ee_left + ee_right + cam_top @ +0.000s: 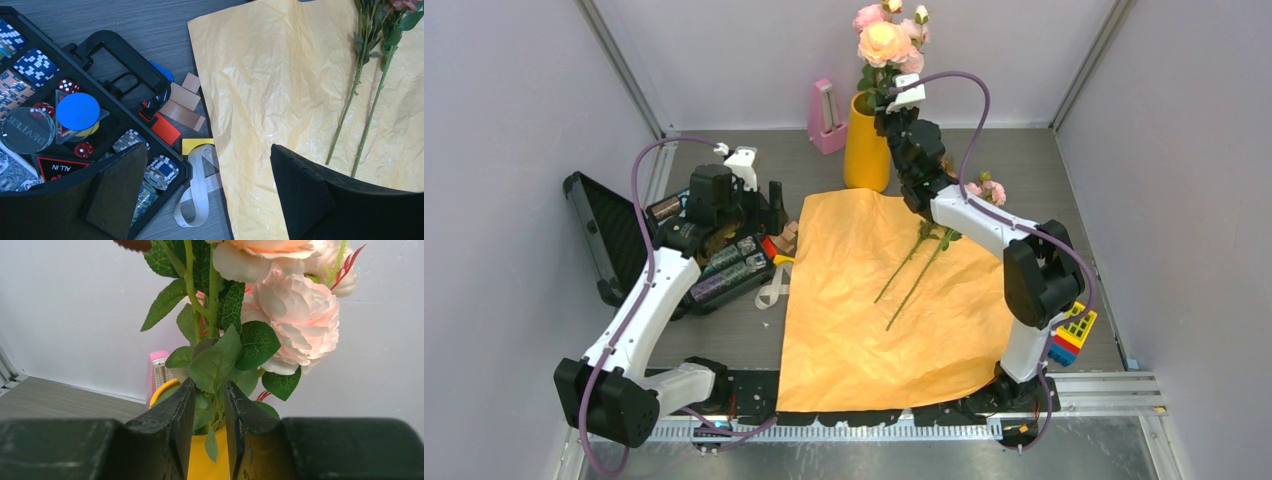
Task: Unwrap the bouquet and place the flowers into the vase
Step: Insert the fake flower into the vase.
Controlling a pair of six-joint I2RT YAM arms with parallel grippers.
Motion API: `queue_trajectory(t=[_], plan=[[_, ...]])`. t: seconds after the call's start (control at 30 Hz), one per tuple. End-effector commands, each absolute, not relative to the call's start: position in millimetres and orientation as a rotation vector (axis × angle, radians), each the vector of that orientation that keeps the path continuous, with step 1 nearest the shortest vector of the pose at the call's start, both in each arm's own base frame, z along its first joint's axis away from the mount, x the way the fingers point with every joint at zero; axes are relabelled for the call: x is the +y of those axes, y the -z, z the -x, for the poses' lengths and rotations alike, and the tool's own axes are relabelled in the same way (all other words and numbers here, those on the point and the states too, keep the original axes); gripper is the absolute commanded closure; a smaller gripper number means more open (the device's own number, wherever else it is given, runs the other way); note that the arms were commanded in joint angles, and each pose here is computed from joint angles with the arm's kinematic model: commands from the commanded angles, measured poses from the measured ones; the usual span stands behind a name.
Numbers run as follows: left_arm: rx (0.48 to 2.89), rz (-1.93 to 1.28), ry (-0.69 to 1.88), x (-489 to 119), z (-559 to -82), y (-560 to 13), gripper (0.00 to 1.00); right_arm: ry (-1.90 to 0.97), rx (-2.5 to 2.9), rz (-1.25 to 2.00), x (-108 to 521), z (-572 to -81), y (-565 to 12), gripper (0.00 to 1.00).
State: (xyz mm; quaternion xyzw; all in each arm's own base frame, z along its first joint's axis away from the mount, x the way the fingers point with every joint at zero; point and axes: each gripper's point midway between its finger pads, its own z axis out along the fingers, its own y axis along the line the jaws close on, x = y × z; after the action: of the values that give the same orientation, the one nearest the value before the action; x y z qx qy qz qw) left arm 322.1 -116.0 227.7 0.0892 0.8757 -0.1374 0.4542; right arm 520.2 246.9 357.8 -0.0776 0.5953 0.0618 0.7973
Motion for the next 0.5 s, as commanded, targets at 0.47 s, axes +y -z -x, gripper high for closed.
queue_trajectory(t=[0.47], plan=[[2.11, -0.237, 0.371, -123, -324, -240, 0.04, -0.167, 1.213, 0.079, 216, -467, -402, 0.37]])
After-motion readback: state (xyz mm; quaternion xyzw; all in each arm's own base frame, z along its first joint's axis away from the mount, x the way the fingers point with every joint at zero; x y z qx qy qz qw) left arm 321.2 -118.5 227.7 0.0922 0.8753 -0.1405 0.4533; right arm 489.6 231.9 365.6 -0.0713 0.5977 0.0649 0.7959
